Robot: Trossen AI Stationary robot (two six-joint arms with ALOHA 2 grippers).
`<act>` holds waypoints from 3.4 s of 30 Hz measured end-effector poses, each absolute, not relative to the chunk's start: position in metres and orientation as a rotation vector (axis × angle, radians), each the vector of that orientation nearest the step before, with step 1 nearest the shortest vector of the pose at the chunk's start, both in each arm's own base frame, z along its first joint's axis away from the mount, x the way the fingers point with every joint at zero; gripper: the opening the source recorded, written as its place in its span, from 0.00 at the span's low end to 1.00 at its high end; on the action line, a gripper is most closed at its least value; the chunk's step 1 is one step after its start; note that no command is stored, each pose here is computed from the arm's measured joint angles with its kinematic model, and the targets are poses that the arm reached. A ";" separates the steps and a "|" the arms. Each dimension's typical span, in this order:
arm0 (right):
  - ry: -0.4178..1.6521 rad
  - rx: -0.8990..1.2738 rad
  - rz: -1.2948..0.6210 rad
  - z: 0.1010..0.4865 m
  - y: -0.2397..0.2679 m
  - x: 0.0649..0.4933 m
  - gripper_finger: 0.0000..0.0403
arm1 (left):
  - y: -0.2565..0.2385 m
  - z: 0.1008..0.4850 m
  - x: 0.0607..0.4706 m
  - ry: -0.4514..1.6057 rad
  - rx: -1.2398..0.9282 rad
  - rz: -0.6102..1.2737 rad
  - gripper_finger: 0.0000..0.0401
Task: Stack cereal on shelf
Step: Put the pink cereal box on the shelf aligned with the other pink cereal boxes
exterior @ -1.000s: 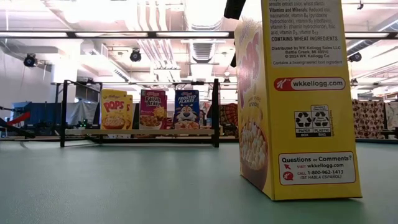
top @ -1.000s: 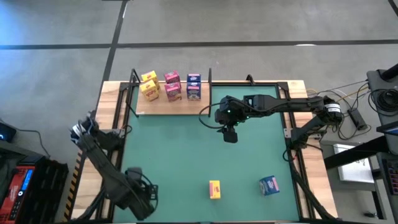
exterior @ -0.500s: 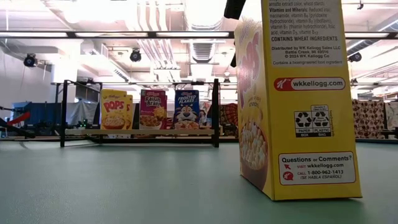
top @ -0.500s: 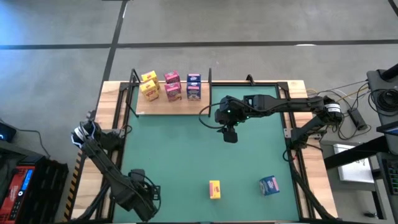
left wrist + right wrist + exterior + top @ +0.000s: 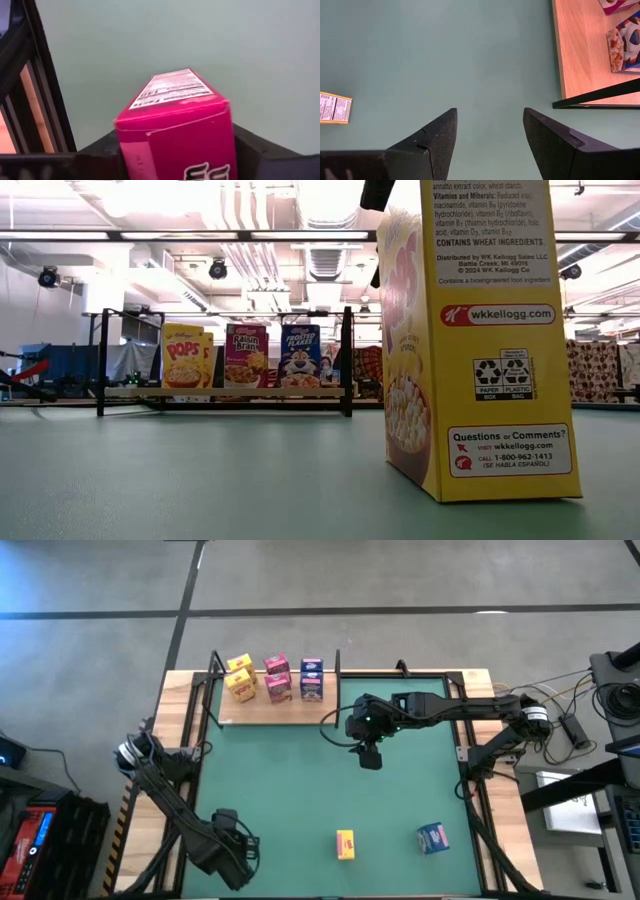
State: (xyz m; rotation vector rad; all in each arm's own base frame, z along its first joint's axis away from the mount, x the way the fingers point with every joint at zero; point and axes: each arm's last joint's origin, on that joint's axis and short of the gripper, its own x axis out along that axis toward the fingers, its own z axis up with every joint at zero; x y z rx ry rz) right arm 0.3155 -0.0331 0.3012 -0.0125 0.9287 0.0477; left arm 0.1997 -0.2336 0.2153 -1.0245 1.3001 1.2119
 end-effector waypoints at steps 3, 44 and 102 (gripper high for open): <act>0.929 -0.013 0.048 0.301 -0.033 0.316 0.54 | -0.231 0.215 0.198 1.303 -1.015 1.186 0.38; 0.929 -0.012 0.048 0.301 -0.033 0.315 0.54 | 0.030 0.242 0.251 1.251 -0.109 0.454 0.36; 0.929 -0.012 0.048 0.301 -0.033 0.315 0.54 | 0.157 0.252 0.279 1.330 0.192 0.238 0.46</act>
